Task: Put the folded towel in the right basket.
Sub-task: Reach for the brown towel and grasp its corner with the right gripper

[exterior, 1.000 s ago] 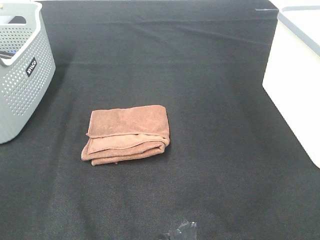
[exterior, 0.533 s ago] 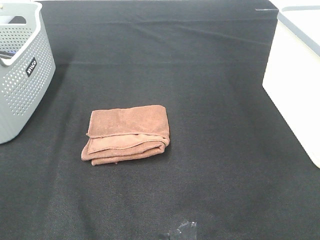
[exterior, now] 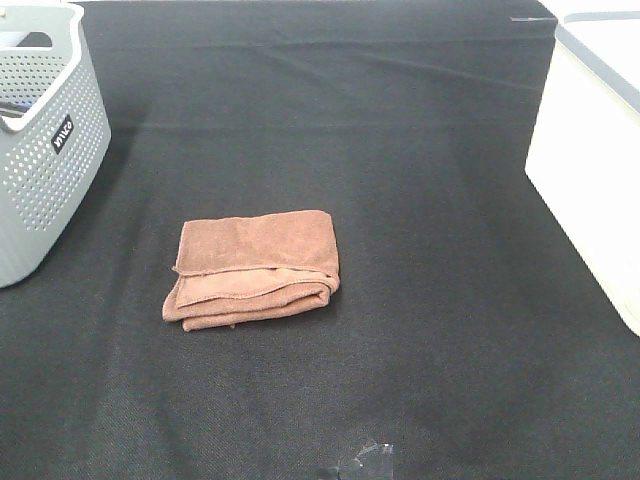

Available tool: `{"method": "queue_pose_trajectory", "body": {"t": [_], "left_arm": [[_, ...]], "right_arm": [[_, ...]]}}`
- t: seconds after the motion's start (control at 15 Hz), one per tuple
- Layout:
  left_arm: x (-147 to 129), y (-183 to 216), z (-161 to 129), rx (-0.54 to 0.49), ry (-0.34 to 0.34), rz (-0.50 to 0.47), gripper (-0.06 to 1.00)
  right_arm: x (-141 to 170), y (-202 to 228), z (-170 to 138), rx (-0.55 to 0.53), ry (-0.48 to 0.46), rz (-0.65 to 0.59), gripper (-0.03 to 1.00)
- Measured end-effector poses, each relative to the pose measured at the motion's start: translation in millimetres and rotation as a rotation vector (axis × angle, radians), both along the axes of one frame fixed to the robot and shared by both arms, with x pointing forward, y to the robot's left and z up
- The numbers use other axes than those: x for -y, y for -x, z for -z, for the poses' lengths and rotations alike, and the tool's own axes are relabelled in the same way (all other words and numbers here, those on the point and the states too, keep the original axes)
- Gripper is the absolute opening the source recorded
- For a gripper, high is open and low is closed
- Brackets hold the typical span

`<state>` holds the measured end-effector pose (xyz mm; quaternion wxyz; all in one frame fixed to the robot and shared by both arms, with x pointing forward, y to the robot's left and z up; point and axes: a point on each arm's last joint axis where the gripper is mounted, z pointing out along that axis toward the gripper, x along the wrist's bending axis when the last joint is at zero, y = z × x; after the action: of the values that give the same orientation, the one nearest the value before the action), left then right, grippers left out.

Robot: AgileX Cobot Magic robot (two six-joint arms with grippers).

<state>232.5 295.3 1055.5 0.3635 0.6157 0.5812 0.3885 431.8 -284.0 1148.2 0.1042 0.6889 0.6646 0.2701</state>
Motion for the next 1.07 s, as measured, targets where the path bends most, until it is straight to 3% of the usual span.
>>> {"method": "queue_pose_trajectory", "body": {"t": [0.33, 0.47, 0.53, 0.73, 0.87, 1.07], "left_arm": [[0, 0, 0, 0.000, 0.000, 0.000, 0.99], [0, 0, 0, 0.000, 0.000, 0.000, 0.99], [0, 0, 0, 0.000, 0.000, 0.000, 0.99], [0, 0, 0, 0.000, 0.000, 0.000, 0.99], [0, 0, 0, 0.000, 0.000, 0.000, 0.99], [0, 0, 0, 0.000, 0.000, 0.000, 0.99]], "right_arm": [[-33, -63, 27, 0.004, -0.269, -0.119, 0.96], [-67, -90, 51, -0.025, -0.287, -0.188, 0.96], [-67, -90, 51, -0.025, -0.287, -0.188, 0.96], [-129, -125, 119, -0.216, -0.274, -0.299, 0.96], [-139, -139, 156, -0.304, -0.295, -0.268, 0.96], [-141, -157, 191, -0.299, -0.282, -0.194, 0.96]]}}
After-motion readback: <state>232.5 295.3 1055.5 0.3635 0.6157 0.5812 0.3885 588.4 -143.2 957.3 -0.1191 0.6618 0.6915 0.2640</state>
